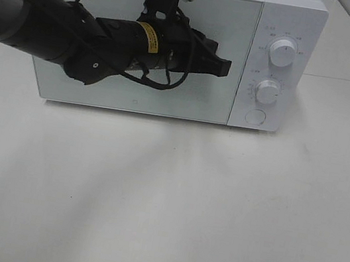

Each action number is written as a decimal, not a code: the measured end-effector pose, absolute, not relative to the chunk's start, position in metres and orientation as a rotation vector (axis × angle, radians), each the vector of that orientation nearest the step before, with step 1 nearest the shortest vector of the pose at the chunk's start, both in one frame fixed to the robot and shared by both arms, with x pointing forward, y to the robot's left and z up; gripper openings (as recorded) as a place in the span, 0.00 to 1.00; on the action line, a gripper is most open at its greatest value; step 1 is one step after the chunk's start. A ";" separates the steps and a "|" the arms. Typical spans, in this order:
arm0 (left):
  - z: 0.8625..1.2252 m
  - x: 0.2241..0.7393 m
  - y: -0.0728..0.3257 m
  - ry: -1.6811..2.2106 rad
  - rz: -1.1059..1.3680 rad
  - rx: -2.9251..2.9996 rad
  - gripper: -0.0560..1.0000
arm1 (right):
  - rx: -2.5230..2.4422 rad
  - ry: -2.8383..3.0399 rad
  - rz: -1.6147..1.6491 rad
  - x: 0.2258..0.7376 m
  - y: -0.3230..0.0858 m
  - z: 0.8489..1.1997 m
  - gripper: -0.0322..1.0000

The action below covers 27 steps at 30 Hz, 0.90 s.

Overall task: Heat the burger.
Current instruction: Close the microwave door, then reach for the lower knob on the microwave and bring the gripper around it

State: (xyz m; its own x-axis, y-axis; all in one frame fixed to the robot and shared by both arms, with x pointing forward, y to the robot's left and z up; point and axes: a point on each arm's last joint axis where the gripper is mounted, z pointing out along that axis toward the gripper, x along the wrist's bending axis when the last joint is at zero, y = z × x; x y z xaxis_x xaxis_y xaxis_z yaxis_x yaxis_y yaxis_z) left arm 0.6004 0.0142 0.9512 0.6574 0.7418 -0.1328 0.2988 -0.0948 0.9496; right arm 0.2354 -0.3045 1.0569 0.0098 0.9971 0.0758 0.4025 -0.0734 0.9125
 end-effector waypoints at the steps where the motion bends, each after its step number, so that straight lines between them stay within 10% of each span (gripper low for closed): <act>1: 0.951 0.601 0.010 0.863 0.452 1.670 0.05 | 1.567 1.476 1.046 0.235 -0.305 1.057 0.76; 27: 0.987 0.547 -0.037 0.762 0.395 1.839 0.15 | 1.566 1.476 1.046 0.235 -0.305 1.057 0.76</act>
State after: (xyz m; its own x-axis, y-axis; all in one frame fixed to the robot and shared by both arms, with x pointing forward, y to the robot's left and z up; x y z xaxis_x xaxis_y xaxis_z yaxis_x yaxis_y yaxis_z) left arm 0.5469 -0.0366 0.9869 0.7420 0.6654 -0.0821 0.3162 -0.2393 0.9180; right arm 0.2354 -0.3045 1.0570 0.0097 0.9971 0.0759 0.4016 -0.0734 0.9129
